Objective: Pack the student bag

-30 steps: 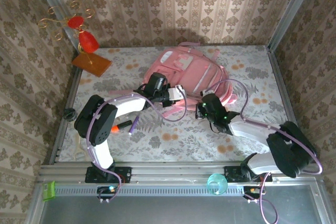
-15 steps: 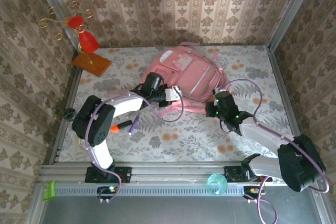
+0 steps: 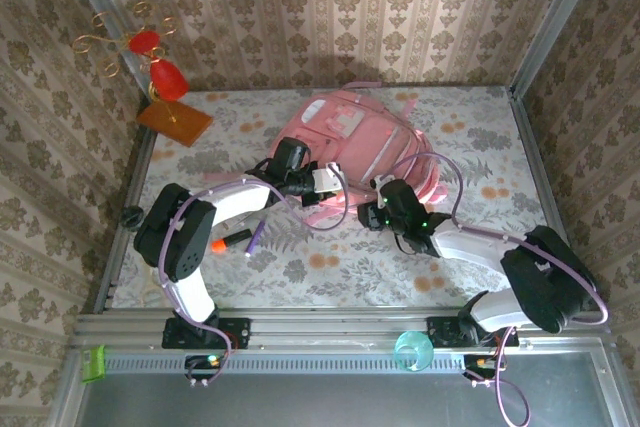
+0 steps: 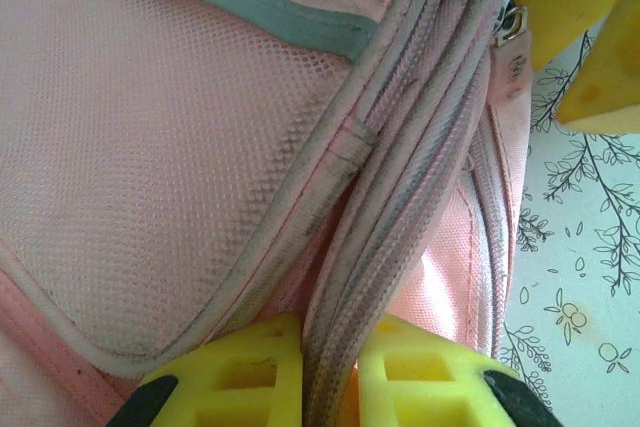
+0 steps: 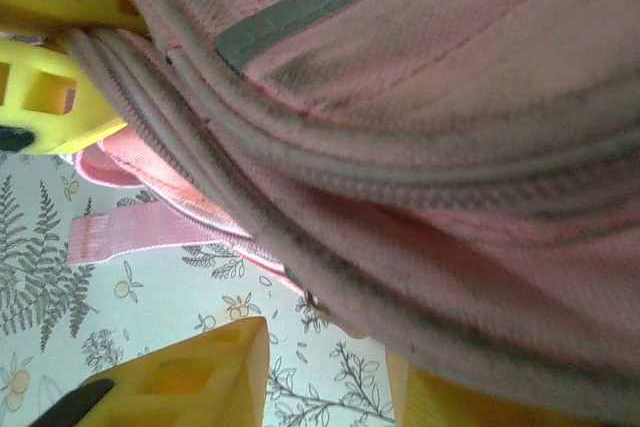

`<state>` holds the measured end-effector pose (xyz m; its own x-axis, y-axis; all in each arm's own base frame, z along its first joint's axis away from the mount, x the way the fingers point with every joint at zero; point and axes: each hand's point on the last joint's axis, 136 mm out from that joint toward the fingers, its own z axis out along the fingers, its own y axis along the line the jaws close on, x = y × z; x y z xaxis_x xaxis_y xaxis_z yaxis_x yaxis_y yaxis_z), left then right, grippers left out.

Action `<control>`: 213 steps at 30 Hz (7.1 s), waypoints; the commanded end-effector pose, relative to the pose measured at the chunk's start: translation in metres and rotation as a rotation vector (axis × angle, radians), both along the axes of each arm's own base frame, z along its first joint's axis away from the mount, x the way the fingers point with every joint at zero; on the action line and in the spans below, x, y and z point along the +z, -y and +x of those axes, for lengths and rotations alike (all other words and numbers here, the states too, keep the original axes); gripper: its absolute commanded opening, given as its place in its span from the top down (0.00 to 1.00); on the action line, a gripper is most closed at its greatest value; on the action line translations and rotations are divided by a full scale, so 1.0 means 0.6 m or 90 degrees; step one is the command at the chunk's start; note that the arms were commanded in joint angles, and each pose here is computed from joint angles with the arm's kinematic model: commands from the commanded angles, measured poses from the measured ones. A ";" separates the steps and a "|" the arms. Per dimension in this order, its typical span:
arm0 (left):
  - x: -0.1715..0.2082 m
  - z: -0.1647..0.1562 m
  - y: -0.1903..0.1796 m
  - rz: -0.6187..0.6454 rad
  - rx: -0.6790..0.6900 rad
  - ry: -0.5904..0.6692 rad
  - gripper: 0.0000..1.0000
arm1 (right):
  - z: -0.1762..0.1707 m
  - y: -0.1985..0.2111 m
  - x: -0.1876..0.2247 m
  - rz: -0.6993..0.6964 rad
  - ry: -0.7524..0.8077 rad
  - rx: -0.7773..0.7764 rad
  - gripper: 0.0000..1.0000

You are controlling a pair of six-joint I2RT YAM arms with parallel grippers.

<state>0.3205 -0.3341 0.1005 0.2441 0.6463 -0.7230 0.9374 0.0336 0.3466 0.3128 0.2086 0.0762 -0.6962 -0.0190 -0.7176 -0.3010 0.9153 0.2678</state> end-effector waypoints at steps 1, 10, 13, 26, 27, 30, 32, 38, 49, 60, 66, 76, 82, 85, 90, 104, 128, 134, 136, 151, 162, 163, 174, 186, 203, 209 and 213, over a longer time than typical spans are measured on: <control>0.042 -0.026 0.013 -0.043 -0.037 -0.034 1.00 | 0.035 -0.012 0.027 0.025 0.049 -0.022 0.69; 0.030 -0.024 0.010 -0.027 -0.032 -0.028 1.00 | 0.045 -0.004 0.033 0.038 0.083 -0.049 1.00; 0.013 -0.017 0.004 0.002 -0.020 -0.024 1.00 | 0.034 0.012 0.039 0.028 0.093 -0.060 1.00; -0.018 -0.011 -0.002 0.043 -0.008 -0.024 1.00 | 0.002 0.127 0.039 -0.132 0.045 -0.203 1.00; -0.019 -0.007 -0.004 0.045 -0.003 -0.019 1.00 | 0.000 0.136 0.038 -0.149 0.038 -0.215 1.00; -0.019 0.000 -0.007 0.048 0.010 -0.008 1.00 | -0.005 0.151 0.039 -0.173 0.027 -0.234 1.00; -0.021 0.004 -0.010 0.055 0.018 -0.003 1.00 | -0.007 0.163 0.041 -0.195 0.018 -0.250 1.00; -0.025 0.000 -0.009 0.052 0.014 -0.010 1.00 | -0.005 0.165 0.038 -0.164 0.003 -0.235 1.00; -0.027 0.001 -0.009 0.040 0.018 -0.011 1.00 | 0.005 0.187 0.040 -0.144 -0.016 -0.234 1.00; -0.027 0.000 -0.028 0.056 0.005 -0.007 1.00 | 0.021 0.232 0.049 -0.137 -0.043 -0.256 1.00; -0.024 0.033 -0.044 0.066 0.041 -0.001 0.99 | 0.025 0.181 0.070 -0.052 -0.047 -0.165 1.00; 0.066 0.000 -0.038 -0.063 0.066 0.007 0.19 | -0.028 0.029 0.107 0.108 -0.048 0.048 1.00; 0.087 -0.064 -0.016 -0.051 0.037 0.079 0.19 | -0.040 -0.007 0.118 0.127 -0.041 0.096 1.00; 0.093 -0.090 0.010 -0.061 0.006 0.102 0.24 | -0.042 -0.015 0.119 0.132 -0.039 0.111 1.00; 0.094 -0.100 0.059 -0.047 -0.040 0.126 0.36 | -0.047 -0.025 0.123 0.146 -0.037 0.130 1.00; 0.043 -0.055 0.081 0.038 -0.040 0.186 0.72 | -0.062 -0.048 0.120 0.151 -0.027 0.175 1.00; 0.046 -0.055 0.018 0.012 -0.049 0.180 1.00 | -0.012 0.122 0.071 -0.063 -0.056 -0.119 1.00; 0.041 -0.065 -0.019 0.032 -0.070 0.165 1.00 | 0.009 0.169 0.067 -0.074 -0.072 -0.175 1.00; 0.036 -0.070 -0.032 0.041 -0.082 0.167 1.00 | 0.020 0.179 0.064 -0.082 -0.078 -0.190 1.00; 0.054 -0.030 -0.132 0.013 0.063 0.052 0.42 | 0.017 0.066 0.111 0.068 -0.008 -0.039 1.00; 0.122 -0.091 -0.041 -0.027 0.029 0.138 0.32 | -0.022 -0.009 0.140 0.141 0.006 0.061 1.00; 0.116 -0.092 -0.031 -0.013 0.018 0.137 0.33 | -0.023 -0.012 0.141 0.144 0.006 0.065 1.00; 0.066 -0.049 0.036 0.089 -0.007 0.182 0.52 | -0.032 -0.019 0.139 0.148 0.001 0.073 1.00; 0.035 -0.036 0.034 0.123 -0.006 0.196 0.92 | -0.027 0.000 0.114 0.099 -0.012 0.040 1.00; 0.049 -0.070 -0.017 0.049 -0.054 0.151 1.00 | 0.006 0.112 0.075 -0.084 -0.011 -0.135 1.00; 0.057 -0.085 -0.044 0.025 -0.069 0.138 1.00 | 0.026 0.139 0.068 -0.097 -0.010 -0.173 1.00; 0.059 -0.092 -0.051 0.010 -0.081 0.128 1.00 | 0.048 0.151 0.071 -0.092 0.000 -0.196 1.00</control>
<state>0.2766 -0.3115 0.1319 0.4559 0.6393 -0.6192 0.8324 -0.0598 0.5510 0.3259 0.1546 0.1195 -0.7106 0.0560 -0.7013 -0.1434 0.9644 0.2223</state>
